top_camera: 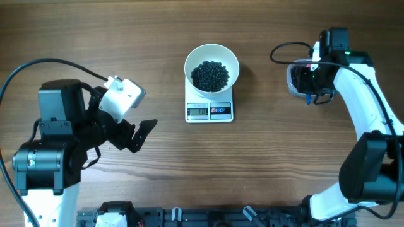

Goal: Scoop item into bowl and weigh 150g on scale
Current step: 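Move the empty scoop right back to the bean tub, then lower the scoop into the tub and release it with the right gripper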

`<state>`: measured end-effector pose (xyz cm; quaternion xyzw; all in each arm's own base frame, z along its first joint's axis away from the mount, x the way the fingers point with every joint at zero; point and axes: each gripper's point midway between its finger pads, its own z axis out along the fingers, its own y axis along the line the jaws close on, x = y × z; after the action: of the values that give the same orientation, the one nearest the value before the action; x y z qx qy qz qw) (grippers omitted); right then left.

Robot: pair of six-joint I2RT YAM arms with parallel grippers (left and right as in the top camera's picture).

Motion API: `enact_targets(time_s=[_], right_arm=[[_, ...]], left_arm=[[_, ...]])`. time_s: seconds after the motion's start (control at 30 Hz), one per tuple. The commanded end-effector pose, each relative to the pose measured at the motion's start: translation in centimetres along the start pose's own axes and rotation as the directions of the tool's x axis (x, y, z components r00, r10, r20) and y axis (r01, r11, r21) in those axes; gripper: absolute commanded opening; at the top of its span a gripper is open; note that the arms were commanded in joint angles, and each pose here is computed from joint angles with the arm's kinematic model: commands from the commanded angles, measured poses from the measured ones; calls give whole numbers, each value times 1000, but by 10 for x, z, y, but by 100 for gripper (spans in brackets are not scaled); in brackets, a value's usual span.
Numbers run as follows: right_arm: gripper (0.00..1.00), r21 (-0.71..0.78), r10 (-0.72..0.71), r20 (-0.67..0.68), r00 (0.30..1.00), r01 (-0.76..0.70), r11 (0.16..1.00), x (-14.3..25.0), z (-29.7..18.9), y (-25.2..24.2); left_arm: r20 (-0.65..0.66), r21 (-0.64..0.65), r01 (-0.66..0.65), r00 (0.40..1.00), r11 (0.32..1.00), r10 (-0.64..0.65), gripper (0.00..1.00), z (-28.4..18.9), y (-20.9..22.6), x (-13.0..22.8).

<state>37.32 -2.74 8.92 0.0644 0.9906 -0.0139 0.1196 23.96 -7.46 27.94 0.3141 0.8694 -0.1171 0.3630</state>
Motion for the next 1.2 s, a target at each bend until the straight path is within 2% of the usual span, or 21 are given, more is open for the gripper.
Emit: enact_targets(time_s=[0.0,0.1,0.2,0.53,0.73,0.93,1.17], right_arm=[[4,-20,-4,25,1000,5,1000,-8,2,1],[4,-54,30,59,998,-27,998,-17,3,-4],[4,-152,75,61,995,-65,986,-20,1,-4],[4,-468,191,46,981,-148,871,-26,-17,3],[4,-488,204,6,979,-176,855,-11,-9,-2],[4,-608,252,-55,966,-232,759,16,10,7],[5,-634,273,-30,961,-230,739,11,11,4]], left_arm=[[25,5,-22,999,1000,22,100,-4,0,-7],[25,5,-22,999,1000,22,100,-4,0,-7],[25,5,-22,999,1000,22,100,-4,0,-7],[25,5,-22,999,1000,22,100,-4,0,-7],[25,5,-22,999,1000,22,100,-4,0,-7],[25,5,-22,999,1000,22,100,-4,0,-7],[25,5,-22,999,1000,22,100,-4,0,-7]])
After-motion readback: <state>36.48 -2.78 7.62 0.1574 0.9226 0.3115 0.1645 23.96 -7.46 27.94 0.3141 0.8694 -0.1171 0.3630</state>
